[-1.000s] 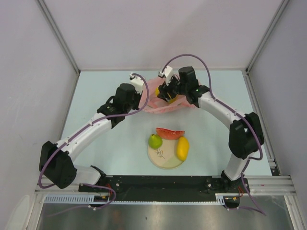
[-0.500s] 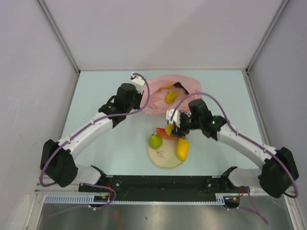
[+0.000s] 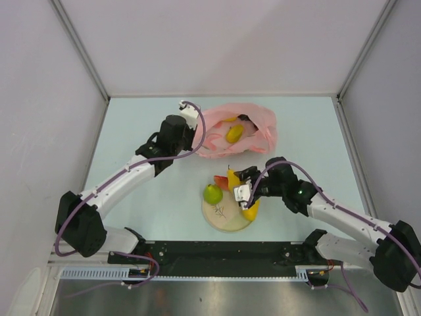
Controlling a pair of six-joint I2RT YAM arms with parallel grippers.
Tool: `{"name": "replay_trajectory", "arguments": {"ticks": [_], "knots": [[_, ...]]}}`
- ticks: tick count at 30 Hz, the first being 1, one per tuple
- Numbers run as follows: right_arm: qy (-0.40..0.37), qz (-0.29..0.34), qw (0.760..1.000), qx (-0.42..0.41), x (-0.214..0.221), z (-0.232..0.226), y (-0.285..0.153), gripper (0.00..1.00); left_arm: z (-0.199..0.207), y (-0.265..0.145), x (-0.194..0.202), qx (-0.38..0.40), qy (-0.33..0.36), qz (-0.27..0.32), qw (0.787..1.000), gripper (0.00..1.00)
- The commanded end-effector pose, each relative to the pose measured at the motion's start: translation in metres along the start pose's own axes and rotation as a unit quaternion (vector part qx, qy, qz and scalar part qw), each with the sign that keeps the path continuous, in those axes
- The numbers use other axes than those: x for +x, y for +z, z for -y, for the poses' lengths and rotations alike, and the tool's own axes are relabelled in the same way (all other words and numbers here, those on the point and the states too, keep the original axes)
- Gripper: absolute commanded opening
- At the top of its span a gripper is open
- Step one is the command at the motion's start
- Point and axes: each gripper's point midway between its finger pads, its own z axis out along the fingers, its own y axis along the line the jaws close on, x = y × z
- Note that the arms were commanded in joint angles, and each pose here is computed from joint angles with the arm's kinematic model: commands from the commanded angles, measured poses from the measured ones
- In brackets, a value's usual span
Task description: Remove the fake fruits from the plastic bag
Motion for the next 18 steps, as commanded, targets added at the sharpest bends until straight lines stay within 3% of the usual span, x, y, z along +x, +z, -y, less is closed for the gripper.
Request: {"name": "replay_trajectory", "arguments": {"ticks": [1,9,14,18], "knots": [[-0.082,0.048,0.995,0.016,-0.028,0.004,0.0,0.18,-0.003,-0.007,-0.018,-0.003,0.009,0.031,0.999,0.0],[-0.175,0.106,0.977,0.059,-0.052,-0.025,0.001,0.02,-0.013,-0.012,-0.014,-0.024,0.022,0.038,0.999,0.0],[-0.266,0.203,0.936,0.109,-0.071,-0.068,-0.004,0.04,-0.011,-0.018,-0.005,-0.015,0.012,0.026,0.999,0.0],[-0.271,0.202,0.939,0.07,-0.063,-0.093,0.013,0.0,-0.013,-0.02,0.005,-0.014,0.014,0.014,1.0,0.0]]}}
